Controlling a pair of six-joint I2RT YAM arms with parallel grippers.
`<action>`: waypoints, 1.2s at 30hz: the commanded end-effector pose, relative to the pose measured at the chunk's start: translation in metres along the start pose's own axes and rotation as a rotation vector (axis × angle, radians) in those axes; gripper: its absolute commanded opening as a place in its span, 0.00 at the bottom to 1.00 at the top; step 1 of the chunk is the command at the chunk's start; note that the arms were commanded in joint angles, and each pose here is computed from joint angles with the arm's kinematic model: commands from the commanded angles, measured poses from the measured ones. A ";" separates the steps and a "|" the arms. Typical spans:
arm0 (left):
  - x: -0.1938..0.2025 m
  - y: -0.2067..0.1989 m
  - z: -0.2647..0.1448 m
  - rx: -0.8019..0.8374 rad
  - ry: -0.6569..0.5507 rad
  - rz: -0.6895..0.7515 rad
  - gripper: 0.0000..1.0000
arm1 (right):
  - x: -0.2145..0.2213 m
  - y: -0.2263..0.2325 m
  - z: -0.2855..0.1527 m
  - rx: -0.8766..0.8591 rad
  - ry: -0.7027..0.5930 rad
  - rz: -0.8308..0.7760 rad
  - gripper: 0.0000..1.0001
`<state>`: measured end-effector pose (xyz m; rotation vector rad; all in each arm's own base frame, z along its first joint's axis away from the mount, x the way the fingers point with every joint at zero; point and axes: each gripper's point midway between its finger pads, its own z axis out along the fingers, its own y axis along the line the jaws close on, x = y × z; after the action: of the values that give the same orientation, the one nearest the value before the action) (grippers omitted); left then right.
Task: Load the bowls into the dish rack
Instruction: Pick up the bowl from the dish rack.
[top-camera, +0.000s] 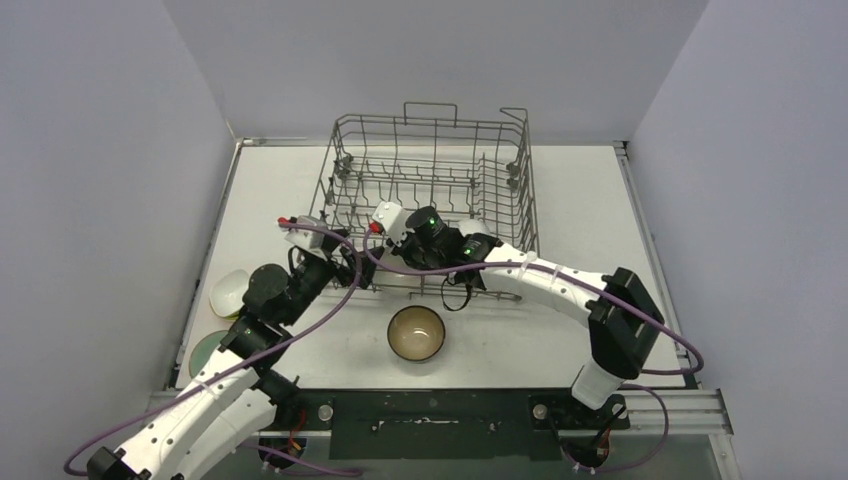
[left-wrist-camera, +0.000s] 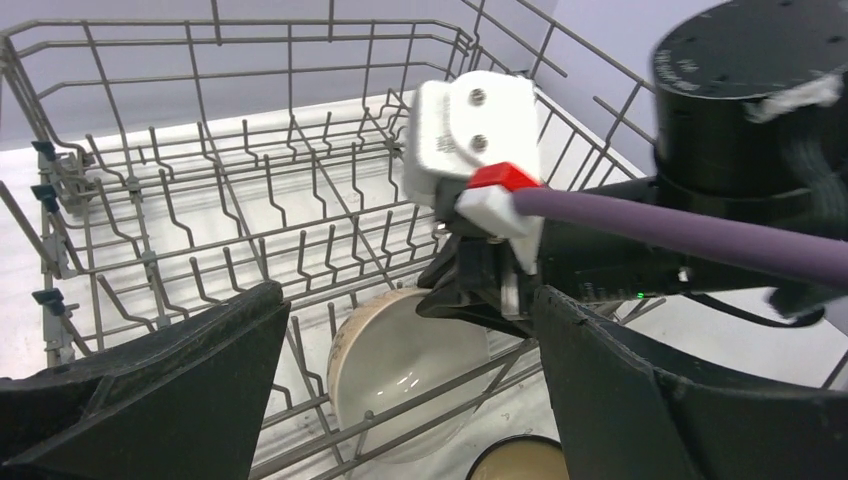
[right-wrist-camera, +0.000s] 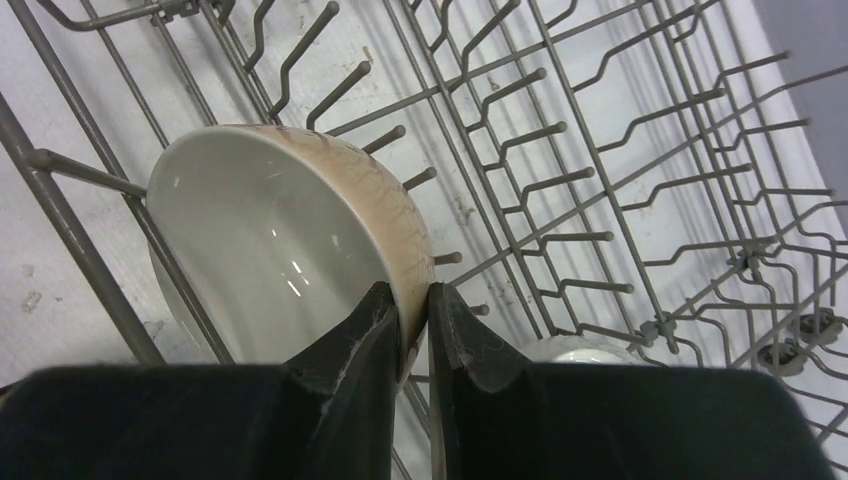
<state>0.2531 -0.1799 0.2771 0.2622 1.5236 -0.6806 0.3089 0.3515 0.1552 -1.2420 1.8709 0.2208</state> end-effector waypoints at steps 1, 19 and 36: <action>-0.011 0.006 0.003 -0.046 -0.038 -0.034 0.92 | -0.090 -0.052 -0.063 0.235 -0.353 0.158 0.05; -0.002 -0.003 0.029 -0.039 0.106 -0.194 0.91 | -0.110 -0.077 -0.104 0.379 -0.490 0.233 0.05; -0.004 -0.001 0.059 -0.075 0.158 -0.358 0.13 | -0.135 -0.061 -0.123 0.235 -0.533 0.312 0.05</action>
<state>0.3019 -0.2040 0.2485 -0.0175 1.8510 -0.8198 0.3165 0.3299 0.2763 -0.7686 1.6906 0.2729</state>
